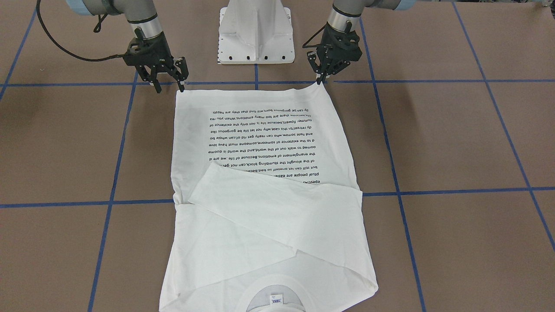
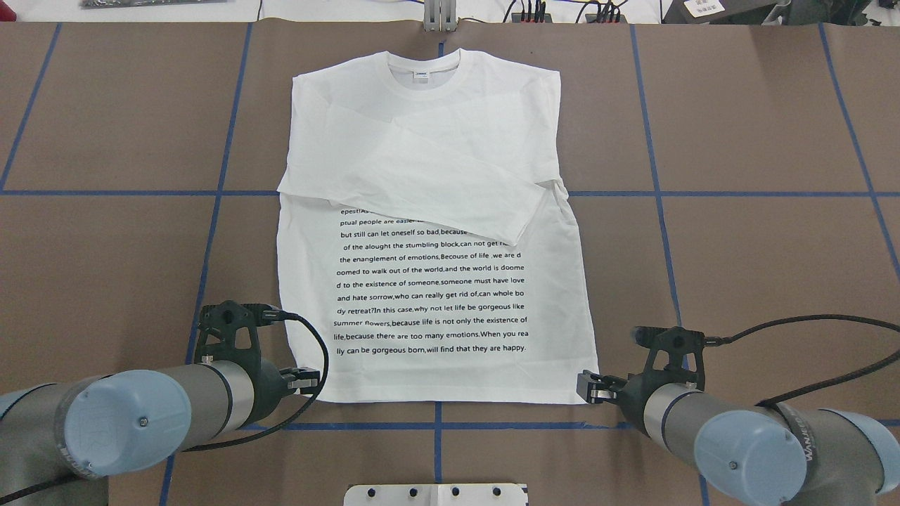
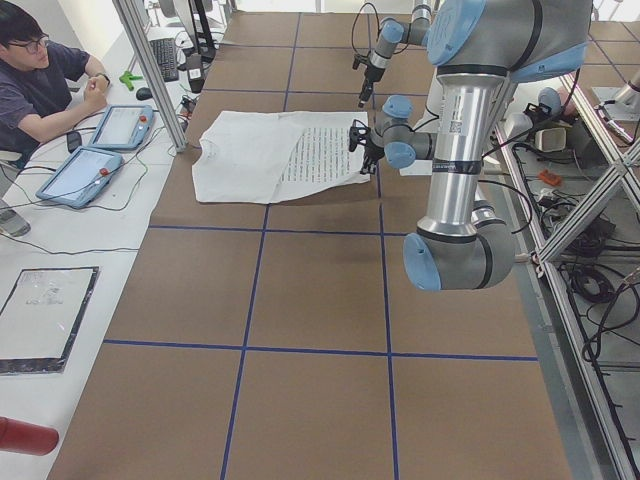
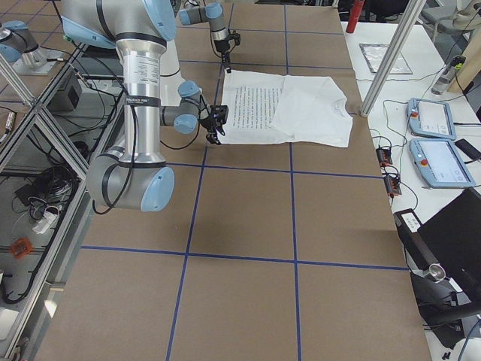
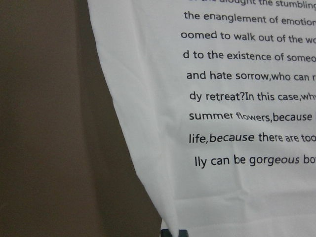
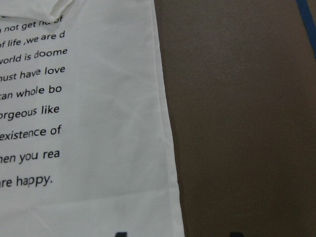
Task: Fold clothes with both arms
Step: 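Position both grippers at the hem corners nearest the robot and grasp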
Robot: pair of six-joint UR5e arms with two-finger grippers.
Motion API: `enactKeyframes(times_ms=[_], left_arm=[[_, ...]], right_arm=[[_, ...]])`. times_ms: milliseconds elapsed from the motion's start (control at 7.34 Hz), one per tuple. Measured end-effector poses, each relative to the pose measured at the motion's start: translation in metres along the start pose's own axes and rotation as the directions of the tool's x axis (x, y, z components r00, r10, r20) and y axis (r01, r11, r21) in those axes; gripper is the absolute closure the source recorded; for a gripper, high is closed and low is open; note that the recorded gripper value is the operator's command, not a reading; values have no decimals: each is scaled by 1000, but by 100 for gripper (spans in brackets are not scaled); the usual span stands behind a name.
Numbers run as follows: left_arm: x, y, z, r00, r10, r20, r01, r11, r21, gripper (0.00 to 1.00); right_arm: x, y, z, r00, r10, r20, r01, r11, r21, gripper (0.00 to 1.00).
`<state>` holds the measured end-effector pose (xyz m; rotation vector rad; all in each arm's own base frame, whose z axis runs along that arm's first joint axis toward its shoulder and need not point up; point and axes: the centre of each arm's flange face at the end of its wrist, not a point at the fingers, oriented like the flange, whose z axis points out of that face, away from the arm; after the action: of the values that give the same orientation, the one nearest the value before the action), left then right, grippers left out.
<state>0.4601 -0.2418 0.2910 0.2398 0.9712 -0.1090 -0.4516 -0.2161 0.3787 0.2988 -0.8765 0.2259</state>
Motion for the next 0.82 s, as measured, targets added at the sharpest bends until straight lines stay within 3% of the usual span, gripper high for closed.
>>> enactKeyframes(times_ms=[272,817], left_arm=[[-1,-1,-1,1000,0,1,0,1000,6,100],[-2,-1,-1,1000,0,4,0,1000,6,100]], right_arm=[[-12,8,7,1000,-9,8,9,1000,18,31],[-12,23,11,999,-40,-18,40,999,30,45]])
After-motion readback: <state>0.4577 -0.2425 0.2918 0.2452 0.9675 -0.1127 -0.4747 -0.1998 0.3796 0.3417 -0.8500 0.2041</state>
